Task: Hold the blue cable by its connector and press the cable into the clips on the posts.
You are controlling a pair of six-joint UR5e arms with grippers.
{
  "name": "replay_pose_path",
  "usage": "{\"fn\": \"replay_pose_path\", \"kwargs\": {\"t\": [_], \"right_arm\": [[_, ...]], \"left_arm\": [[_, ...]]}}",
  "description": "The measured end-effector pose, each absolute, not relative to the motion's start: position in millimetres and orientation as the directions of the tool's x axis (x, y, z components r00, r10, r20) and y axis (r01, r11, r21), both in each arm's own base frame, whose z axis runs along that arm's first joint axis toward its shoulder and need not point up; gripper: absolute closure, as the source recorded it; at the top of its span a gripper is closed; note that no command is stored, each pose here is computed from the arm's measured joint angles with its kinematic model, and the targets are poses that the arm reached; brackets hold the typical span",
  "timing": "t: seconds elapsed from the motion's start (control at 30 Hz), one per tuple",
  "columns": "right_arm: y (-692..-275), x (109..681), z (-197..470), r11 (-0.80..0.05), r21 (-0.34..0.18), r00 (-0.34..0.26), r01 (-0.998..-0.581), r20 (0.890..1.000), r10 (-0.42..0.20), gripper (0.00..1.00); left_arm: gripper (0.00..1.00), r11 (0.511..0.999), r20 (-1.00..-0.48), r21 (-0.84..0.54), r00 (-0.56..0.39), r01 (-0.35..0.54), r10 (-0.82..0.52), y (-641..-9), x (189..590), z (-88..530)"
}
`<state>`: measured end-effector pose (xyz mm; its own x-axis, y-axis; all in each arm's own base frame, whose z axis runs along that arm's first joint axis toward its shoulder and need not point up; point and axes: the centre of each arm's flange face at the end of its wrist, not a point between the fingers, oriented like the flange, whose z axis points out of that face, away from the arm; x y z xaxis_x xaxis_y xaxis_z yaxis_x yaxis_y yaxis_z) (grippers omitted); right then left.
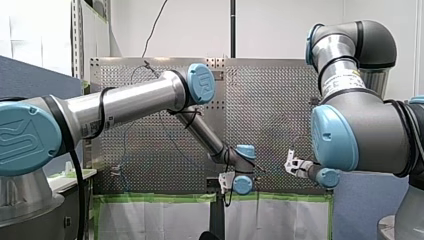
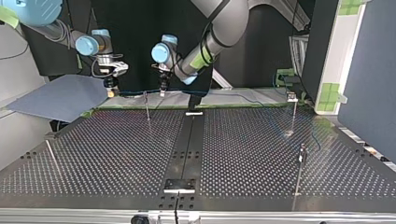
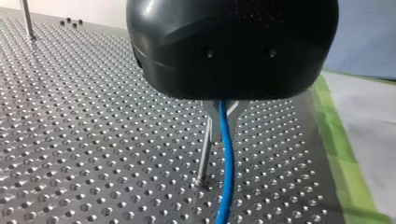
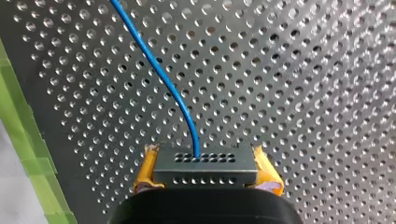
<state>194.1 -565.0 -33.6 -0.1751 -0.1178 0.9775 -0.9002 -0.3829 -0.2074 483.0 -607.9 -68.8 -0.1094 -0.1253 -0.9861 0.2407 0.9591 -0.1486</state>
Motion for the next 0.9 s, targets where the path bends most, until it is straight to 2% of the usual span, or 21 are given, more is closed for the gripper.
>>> {"fn": "replay_pose_path", "kwargs": {"t": [0.47, 0.9], "right_arm": [[-579.4, 177.4, -29.5, -0.309, -0.215, -0.196, -0.927, 0.976, -0.091, 1.00], [-591.6, 176.7, -31.6, -0.305, -0.194, -0.181, -0.932, 0.981, -0.069, 1.00]], "left_arm": [[1.00, 0.961, -0.986, -0.137, -0.127, 0.240, -0.109, -607.6, 504.2, -82.3], [1.00, 0.962, -0.986, -0.147, -0.106, 0.230, -0.125, -601.8, 529.6, -70.8]]}}
